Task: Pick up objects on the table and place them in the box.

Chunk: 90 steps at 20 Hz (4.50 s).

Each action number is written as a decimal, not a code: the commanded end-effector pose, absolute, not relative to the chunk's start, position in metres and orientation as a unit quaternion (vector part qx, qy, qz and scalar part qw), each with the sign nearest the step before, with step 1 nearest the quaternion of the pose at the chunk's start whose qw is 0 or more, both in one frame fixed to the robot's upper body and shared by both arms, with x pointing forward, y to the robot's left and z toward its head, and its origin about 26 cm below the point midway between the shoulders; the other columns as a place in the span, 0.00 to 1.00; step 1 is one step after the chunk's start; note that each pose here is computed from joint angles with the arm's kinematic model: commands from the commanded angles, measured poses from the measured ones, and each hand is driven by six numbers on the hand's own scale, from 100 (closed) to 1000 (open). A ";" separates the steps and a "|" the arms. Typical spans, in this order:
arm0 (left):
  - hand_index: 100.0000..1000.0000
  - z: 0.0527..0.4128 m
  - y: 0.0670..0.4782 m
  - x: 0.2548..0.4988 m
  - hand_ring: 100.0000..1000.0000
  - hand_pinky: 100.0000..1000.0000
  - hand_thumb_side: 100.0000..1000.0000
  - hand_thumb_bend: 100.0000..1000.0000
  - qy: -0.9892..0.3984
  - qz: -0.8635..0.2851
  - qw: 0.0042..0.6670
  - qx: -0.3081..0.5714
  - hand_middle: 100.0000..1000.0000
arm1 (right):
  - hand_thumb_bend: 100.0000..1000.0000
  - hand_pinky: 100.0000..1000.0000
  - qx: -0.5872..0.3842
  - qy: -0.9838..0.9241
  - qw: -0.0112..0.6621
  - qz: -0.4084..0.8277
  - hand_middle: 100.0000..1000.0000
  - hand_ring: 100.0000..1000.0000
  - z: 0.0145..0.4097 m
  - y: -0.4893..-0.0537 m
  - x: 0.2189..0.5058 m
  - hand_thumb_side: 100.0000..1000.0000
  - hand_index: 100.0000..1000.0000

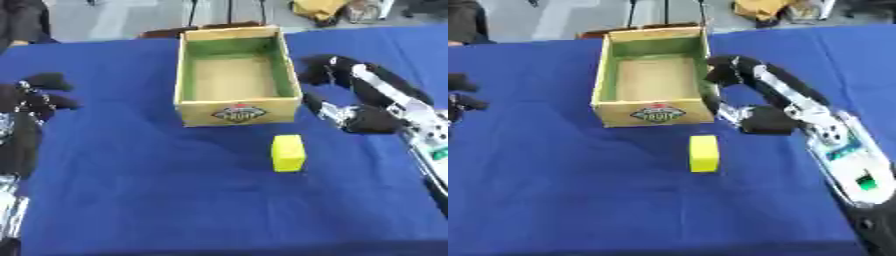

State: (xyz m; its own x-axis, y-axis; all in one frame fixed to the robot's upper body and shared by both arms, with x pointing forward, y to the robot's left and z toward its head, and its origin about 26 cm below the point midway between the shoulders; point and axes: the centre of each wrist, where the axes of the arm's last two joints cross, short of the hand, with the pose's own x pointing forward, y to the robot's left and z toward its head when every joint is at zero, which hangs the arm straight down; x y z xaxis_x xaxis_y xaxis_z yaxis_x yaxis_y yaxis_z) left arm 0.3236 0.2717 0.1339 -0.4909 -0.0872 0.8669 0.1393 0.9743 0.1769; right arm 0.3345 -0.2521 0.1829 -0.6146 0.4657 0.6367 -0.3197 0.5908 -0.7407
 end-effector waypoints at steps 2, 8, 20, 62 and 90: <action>0.72 0.141 0.274 0.324 0.49 0.67 0.87 0.79 -0.860 -0.117 0.496 -0.013 0.57 | 0.19 0.82 -0.062 -0.758 0.424 0.491 0.71 0.79 0.188 -0.254 0.338 0.47 0.92; 0.72 0.140 0.274 0.324 0.49 0.67 0.88 0.79 -0.860 -0.118 0.497 -0.014 0.57 | 0.23 0.83 -0.062 -0.736 0.431 0.518 0.73 0.81 0.178 -0.252 0.343 0.49 0.92; 0.72 0.140 0.274 0.324 0.49 0.67 0.88 0.79 -0.859 -0.119 0.498 -0.014 0.57 | 0.29 0.86 -0.062 -0.688 0.459 0.559 0.79 0.88 0.158 -0.256 0.350 0.50 0.95; 0.72 0.140 0.272 0.324 0.48 0.68 0.88 0.79 -0.859 -0.119 0.498 -0.017 0.57 | 0.30 0.85 -0.091 -0.618 0.484 0.613 0.77 0.84 0.117 -0.267 0.365 0.45 0.93; 0.72 0.140 0.272 0.324 0.48 0.68 0.88 0.78 -0.858 -0.119 0.499 -0.018 0.57 | 0.11 0.58 -0.168 -0.642 0.440 0.605 0.38 0.51 0.120 -0.263 0.366 0.38 0.64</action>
State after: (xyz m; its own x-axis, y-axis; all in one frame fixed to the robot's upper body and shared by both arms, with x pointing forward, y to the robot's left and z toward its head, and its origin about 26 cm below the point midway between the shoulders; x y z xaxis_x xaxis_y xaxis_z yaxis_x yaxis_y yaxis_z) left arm 0.3241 0.2711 0.1320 -0.4814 -0.0833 0.8725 0.1481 0.9734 0.1746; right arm 0.3655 -0.2599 0.1109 -0.5450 0.7433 0.3880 -0.3465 0.2217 -0.9115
